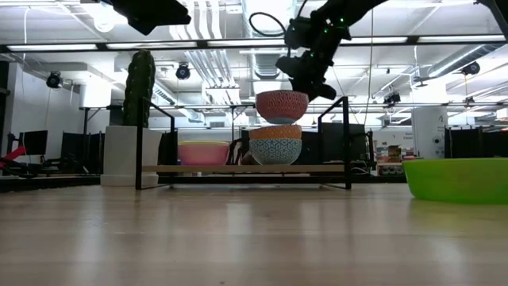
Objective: Place and stack bowls onto a shelf
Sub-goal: Stack the red-blue patterned bowl on top of the orange-blue patterned bowl on the shelf, then stack the green bowl on top of the yellow bowl on the shelf
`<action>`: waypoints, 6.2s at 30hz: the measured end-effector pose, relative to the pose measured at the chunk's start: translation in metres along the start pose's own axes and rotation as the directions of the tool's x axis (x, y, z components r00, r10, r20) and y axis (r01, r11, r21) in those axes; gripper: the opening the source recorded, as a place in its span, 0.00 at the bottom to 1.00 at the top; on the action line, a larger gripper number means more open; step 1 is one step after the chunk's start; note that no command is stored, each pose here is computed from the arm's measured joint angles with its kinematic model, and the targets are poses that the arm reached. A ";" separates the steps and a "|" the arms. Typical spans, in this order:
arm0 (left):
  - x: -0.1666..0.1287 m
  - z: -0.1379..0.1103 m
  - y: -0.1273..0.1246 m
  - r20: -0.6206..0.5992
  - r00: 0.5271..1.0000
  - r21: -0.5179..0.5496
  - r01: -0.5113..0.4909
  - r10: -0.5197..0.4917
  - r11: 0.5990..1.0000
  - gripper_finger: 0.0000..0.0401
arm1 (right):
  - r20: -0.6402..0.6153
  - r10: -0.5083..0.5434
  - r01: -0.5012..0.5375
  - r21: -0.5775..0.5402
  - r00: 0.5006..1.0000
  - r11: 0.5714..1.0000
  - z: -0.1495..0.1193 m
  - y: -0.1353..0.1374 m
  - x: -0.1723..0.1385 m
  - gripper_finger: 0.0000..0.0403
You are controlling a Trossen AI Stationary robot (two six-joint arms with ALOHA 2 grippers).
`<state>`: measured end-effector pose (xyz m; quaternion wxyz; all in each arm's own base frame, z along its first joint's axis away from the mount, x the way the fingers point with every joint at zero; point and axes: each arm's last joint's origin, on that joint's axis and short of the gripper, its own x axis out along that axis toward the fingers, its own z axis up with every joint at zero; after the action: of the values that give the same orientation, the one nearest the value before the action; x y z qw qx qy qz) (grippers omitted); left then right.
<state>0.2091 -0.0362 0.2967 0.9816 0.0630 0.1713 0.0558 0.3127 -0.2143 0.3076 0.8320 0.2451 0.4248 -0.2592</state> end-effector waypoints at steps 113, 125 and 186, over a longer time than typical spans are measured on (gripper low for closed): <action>0.017 -0.041 -0.014 -0.381 0.921 -0.417 -0.091 -0.083 0.904 0.24 | -0.148 0.216 -0.241 -0.179 0.965 0.954 -0.125 0.151 -0.078 0.22; 0.016 -0.040 -0.013 -0.375 0.923 -0.406 -0.083 -0.083 0.910 0.24 | -0.458 -0.097 0.055 -0.104 0.884 0.993 -0.186 0.191 -0.019 0.28; 0.018 -0.036 -0.011 -0.327 0.945 -0.350 -0.130 0.009 0.927 0.24 | -0.593 -0.342 0.262 -0.220 0.729 0.940 -0.274 0.206 0.058 0.08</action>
<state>0.2148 -0.0410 0.2555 0.9325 -0.1254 0.3121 0.1316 0.3147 0.0981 0.1553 0.6044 0.1934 0.7244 -0.2692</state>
